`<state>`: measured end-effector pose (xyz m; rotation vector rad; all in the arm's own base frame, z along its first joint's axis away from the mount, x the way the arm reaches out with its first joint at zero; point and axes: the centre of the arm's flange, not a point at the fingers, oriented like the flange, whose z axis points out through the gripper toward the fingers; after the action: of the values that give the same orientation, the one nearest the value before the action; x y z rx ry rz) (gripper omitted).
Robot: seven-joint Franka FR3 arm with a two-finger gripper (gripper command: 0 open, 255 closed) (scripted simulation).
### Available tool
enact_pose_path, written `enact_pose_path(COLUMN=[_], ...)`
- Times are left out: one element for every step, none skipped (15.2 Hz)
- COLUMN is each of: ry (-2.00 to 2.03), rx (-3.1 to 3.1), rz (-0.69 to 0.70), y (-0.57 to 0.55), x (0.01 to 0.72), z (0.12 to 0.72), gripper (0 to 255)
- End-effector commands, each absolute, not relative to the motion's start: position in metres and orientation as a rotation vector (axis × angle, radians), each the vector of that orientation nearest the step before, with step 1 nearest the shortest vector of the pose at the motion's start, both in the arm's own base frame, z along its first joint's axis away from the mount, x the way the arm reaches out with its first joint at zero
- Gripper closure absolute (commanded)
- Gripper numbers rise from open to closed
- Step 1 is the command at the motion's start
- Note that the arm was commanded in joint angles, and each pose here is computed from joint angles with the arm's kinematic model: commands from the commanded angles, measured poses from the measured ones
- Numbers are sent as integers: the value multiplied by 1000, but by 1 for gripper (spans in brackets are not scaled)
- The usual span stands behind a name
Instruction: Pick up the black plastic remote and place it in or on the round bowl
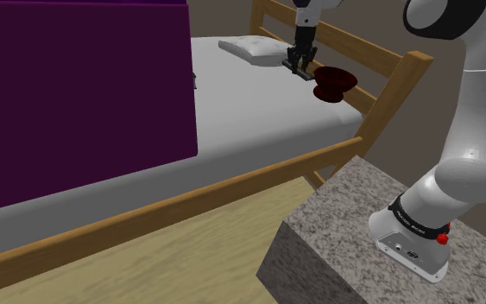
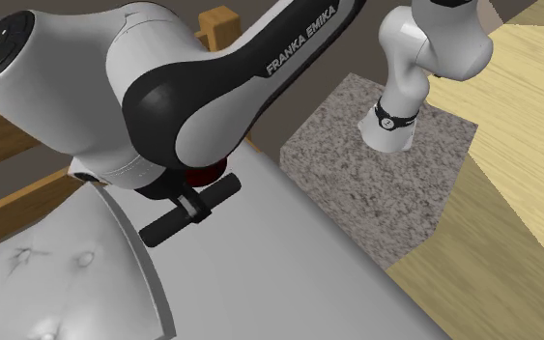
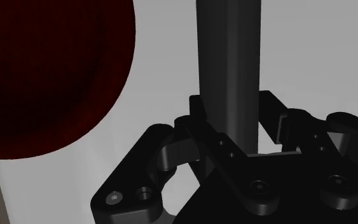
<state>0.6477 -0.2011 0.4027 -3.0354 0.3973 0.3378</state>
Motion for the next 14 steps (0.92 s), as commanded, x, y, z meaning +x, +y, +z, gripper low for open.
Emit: enact_pose_path(ry=[397,397,397,397,397,397,397,397,397,397,397,397,397,397], rx=[-3036,-3036,-3036,-3036,-3036,-3036,-3036,-3036,-3036,-3036,-3036,-3036,-3036,-3036], rz=[337,337,337,337,337,337,337,337,337,337,337,337,337,337], y=[-202,-202,-202,-202,-202,-202,-202,-202,-202,-202,-202,-202,-202,-202], x=[647,647,647,647,647,647,647,647,647,647,647,647,647,647], z=[414,419,424,430,435,440,445,451,456,461,467,472,477,481], gripper=[255,255,255,255,255,255,255,255,255,255,255,255,255,255])
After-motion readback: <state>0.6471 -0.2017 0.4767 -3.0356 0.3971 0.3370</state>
